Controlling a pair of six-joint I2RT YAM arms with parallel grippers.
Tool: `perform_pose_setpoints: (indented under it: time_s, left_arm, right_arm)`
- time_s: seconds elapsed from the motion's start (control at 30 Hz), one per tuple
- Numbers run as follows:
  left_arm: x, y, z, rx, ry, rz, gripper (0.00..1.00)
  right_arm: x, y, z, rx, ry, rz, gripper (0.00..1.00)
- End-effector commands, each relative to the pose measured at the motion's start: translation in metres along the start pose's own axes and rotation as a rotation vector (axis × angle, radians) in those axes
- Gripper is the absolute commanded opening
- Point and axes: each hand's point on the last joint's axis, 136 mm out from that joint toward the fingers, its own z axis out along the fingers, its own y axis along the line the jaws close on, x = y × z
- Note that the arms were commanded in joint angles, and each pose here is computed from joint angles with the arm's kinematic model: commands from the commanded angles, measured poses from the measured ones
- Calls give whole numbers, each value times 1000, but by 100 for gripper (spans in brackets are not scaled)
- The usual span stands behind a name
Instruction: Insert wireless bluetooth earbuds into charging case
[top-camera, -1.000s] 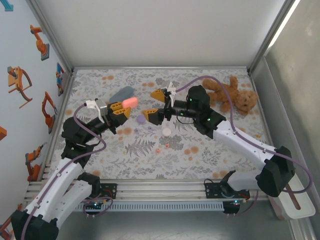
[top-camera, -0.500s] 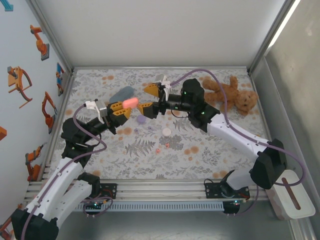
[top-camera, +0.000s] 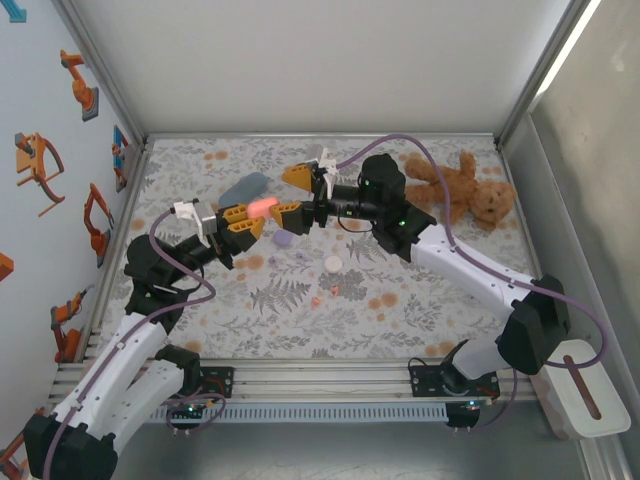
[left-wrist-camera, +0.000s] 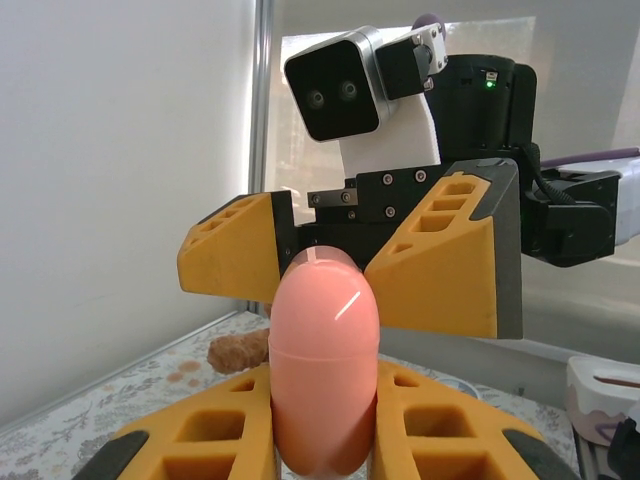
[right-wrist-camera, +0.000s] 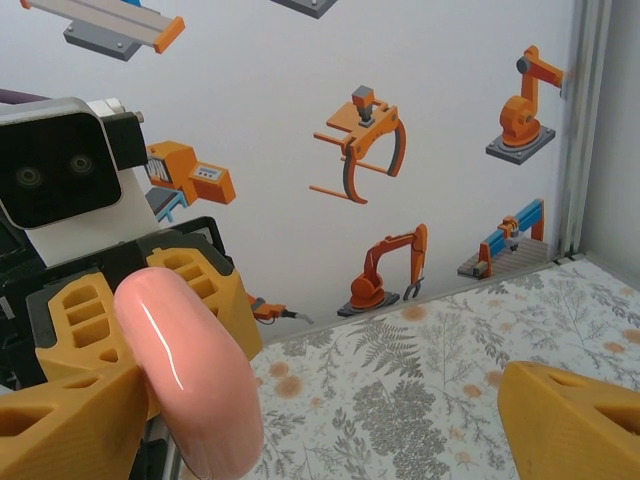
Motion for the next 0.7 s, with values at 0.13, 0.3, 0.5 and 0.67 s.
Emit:
perform_pose_setpoints:
  time_s: [0.13,0.3,0.5,0.67]
  left_arm:
    - [-4,-9,-1,43,-17,38,0]
    - [-4,-9,-1,44,-17,38,0]
    - [-5,-10,-2,44,-18,40,0]
    - [-3,-10,-2,37,-7,39,0]
  right_arm:
    - [-22,-3,3,28,-46,-44,87]
    - [-25,-9,5,50,-49,-41,86]
    - [-29,-10,7,51,-55,-44,85]
    - [-34,-8,6,46,-65,-50,85]
